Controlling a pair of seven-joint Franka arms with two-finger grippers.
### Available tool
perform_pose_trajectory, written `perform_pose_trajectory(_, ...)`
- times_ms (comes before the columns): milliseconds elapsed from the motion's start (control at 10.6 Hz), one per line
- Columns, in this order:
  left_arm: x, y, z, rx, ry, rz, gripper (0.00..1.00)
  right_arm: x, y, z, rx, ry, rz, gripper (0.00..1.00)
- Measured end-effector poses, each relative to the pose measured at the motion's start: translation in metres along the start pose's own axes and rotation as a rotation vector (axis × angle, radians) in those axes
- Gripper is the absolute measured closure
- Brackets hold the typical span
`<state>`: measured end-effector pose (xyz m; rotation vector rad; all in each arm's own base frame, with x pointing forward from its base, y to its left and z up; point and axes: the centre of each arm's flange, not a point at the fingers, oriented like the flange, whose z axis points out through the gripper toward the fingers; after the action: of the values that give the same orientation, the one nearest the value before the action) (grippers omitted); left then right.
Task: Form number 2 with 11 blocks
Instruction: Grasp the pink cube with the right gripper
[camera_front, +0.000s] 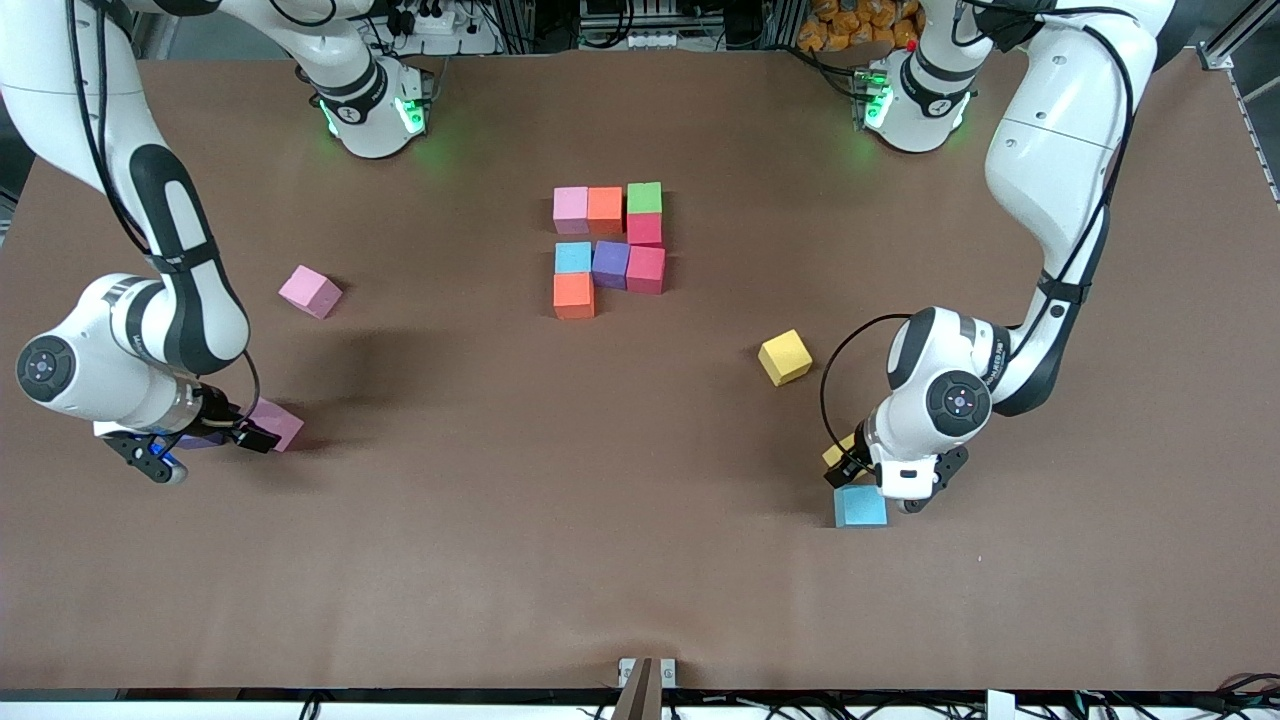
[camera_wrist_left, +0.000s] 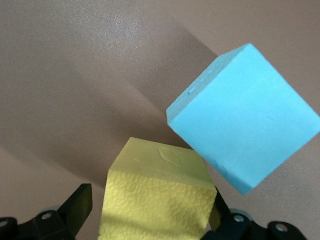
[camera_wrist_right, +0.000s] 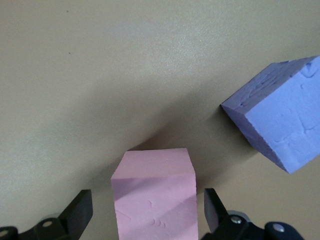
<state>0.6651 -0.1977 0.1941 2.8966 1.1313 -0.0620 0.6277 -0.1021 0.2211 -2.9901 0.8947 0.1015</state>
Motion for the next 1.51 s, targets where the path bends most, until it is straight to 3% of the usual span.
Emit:
perform_pose_trajectory(849,0.000,0.000,0.002,-0.001,0.000,0.000,0.01,-0.008,0.003,0.015,-0.013,-0.029,0.000,0.04)
perform_pose_trajectory(1132,-0.002,0.001,0.003,-0.002,-0.001,0.003,0.38,-0.008,0.003,0.019,-0.013,-0.025,0.000,0.07)
perform_pose_trajectory(1321,-0.002,0.001,0.003,-0.002,-0.001,0.003,0.38,-0.008,0.004,0.027,-0.016,-0.023,0.001,0.12)
perform_pose_trajectory(1510,-0.002,0.001,0.003,-0.002,-0.001,0.003,0.38,-0.007,0.004,0.031,-0.017,-0.022,0.001,0.36)
